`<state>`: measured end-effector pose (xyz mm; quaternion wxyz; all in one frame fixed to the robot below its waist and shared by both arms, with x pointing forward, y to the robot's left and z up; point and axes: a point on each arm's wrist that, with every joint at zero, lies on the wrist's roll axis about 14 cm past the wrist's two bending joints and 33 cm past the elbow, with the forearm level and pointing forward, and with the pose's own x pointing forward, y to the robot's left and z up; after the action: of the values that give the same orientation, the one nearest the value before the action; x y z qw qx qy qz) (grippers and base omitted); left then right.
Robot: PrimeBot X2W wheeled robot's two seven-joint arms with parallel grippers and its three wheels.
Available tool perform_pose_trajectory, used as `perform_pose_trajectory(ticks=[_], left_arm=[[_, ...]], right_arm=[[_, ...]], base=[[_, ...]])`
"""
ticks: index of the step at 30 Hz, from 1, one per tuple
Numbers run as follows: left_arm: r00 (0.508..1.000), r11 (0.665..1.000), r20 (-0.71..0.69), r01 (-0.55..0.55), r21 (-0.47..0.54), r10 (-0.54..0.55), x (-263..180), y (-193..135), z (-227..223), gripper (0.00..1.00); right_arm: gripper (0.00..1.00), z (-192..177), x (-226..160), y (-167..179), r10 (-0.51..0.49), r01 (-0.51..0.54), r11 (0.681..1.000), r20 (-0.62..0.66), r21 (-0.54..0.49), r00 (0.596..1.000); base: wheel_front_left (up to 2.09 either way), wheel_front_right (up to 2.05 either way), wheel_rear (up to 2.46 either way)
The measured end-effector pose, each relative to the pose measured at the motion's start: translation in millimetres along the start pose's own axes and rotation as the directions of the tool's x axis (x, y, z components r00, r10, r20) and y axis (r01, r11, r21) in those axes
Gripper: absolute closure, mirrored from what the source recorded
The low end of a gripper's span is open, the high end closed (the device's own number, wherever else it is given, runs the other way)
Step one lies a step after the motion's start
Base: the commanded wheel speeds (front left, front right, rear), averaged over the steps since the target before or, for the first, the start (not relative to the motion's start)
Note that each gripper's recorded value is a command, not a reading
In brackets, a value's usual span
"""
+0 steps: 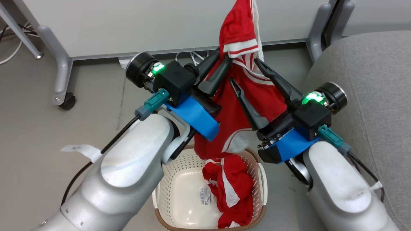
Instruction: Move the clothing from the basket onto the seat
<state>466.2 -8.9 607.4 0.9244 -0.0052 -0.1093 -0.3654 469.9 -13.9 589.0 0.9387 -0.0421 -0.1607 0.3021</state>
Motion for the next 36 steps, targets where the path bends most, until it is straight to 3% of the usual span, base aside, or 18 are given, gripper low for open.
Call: perform_pose_trajectory(ticks=[9, 10, 11, 36], left_arm=[[0.999, 0.999, 0.006, 0.032, -0.007, -0.031, 2, -12, -1, 1.00], [0.999, 0.999, 0.007, 0.036, -0.008, -0.036, 2, -14, 0, 1.00], [0.999, 0.999, 0.009, 0.039, -0.009, -0.039, 3, -15, 0, 1.00], [0.998, 0.998, -0.002, 0.055, -0.009, -0.055, 3, -20, -4, 1.00]], right_arm=[[0.00, -26, 11, 6, 0.019, -0.017, 1.000, -0.076, 0.022, 0.997], [0.63, -28, 12, 8, 0.024, -0.022, 0.999, -0.083, 0.026, 0.996], [1.00, -29, 13, 10, 0.028, -0.024, 0.999, -0.087, 0.041, 0.996], [1.00, -26, 13, 12, 0.027, -0.021, 0.997, -0.081, 0.068, 0.996]], base=[[0.00, 0.00, 0.00], [0.00, 0.00, 0.00], [0.00, 0.00, 0.00], [0.00, 0.00, 0.00]])
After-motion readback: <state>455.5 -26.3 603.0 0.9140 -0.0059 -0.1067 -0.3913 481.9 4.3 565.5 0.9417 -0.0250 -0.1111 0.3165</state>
